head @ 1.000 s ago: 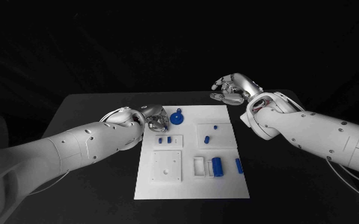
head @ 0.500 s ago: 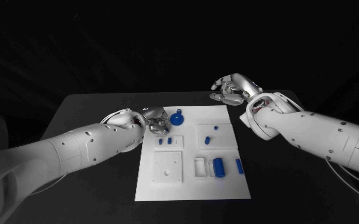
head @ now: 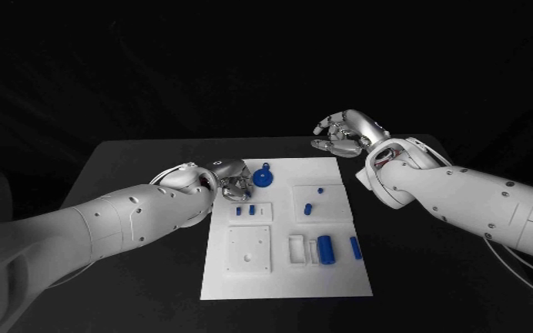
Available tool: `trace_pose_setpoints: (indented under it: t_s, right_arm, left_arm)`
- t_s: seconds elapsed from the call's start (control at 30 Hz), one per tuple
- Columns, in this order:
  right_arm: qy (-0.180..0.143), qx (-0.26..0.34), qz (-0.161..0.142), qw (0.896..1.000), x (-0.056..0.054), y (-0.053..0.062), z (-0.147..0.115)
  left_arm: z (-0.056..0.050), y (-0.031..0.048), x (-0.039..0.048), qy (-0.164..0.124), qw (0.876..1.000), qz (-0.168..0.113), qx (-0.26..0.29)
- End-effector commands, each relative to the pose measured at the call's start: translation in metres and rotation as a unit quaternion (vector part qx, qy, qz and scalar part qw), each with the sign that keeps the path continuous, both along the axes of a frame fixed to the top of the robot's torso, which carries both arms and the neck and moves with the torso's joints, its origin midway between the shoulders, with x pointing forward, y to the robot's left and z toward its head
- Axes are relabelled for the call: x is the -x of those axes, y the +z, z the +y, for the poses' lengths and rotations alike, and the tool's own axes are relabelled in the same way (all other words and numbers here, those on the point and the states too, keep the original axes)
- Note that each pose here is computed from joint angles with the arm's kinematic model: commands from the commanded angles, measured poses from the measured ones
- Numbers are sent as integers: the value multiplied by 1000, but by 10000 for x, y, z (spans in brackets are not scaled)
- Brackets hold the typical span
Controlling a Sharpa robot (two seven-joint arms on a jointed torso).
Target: Assemble the parts on the task board
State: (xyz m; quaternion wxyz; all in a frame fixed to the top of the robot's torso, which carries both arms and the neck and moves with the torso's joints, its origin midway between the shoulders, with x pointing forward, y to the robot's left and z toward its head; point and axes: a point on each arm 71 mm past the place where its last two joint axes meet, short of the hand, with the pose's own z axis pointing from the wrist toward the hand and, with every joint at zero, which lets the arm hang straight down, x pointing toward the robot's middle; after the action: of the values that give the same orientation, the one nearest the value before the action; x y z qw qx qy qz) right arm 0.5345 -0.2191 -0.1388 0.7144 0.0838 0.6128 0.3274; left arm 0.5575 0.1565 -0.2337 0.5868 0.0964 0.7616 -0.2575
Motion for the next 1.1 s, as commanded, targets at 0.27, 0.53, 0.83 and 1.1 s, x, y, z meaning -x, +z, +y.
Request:
trace_pose_setpoints:
  t_s: [0.27, 0.53, 0.83, 1.1]
  right_arm:
    - [8, 7, 0, 1000, 4, -2, 10]
    - [7, 8, 0, 1000, 4, -2, 2]
    - [6, 9, 1, 1000, -1, -5, -10]
    - [7, 12, 8, 1000, -9, -19, -22]
  left_arm:
    - [-30, -140, 64, -11, 999, 8, -30]
    - [28, -129, 56, -3, 1000, 2, -24]
    - [62, -117, 53, 4, 1000, -5, -17]
    - [130, -112, 33, 14, 1000, -9, -17]
